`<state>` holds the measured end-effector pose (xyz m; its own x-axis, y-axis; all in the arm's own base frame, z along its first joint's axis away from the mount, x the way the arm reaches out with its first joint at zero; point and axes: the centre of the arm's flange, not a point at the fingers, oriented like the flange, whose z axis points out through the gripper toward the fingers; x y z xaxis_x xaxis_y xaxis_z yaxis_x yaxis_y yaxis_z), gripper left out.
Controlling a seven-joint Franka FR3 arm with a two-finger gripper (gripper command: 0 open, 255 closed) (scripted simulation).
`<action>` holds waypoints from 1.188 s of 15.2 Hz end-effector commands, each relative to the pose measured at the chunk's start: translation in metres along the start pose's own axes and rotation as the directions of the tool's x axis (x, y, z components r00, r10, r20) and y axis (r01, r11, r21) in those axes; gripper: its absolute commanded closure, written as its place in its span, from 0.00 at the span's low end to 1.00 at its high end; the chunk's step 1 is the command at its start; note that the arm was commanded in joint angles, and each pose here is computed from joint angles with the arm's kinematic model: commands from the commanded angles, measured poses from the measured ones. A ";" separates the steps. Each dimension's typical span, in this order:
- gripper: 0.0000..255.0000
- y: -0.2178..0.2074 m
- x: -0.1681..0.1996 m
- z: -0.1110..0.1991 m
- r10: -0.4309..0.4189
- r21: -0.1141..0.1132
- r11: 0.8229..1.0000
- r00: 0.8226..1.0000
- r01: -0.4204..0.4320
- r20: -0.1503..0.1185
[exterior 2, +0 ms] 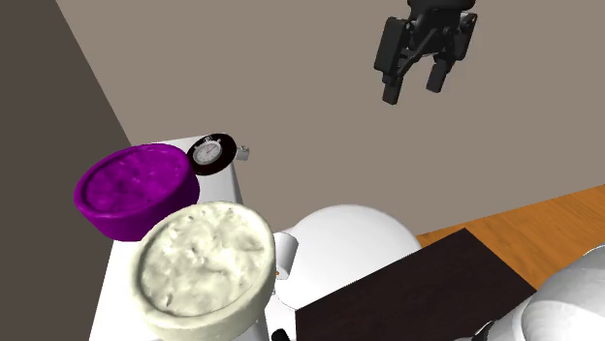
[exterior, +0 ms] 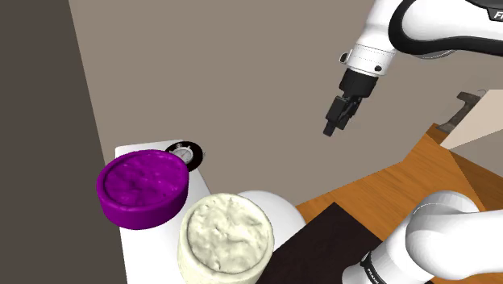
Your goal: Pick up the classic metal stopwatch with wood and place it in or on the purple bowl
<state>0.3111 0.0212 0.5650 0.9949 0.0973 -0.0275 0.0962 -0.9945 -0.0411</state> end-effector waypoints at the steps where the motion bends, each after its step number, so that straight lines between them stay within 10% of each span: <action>1: 0.00 0.000 0.000 0.000 0.000 0.000 1.000 1.000 0.000 0.000; 9: 0.00 0.040 0.083 0.073 -0.032 0.308 0.951 0.999 0.032 -0.006; 18: 0.00 0.053 0.178 0.164 -0.063 0.617 0.784 0.998 0.064 -0.023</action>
<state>0.4783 -0.0083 0.4048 0.9875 0.1577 -0.0071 0.1198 -0.7783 -0.6164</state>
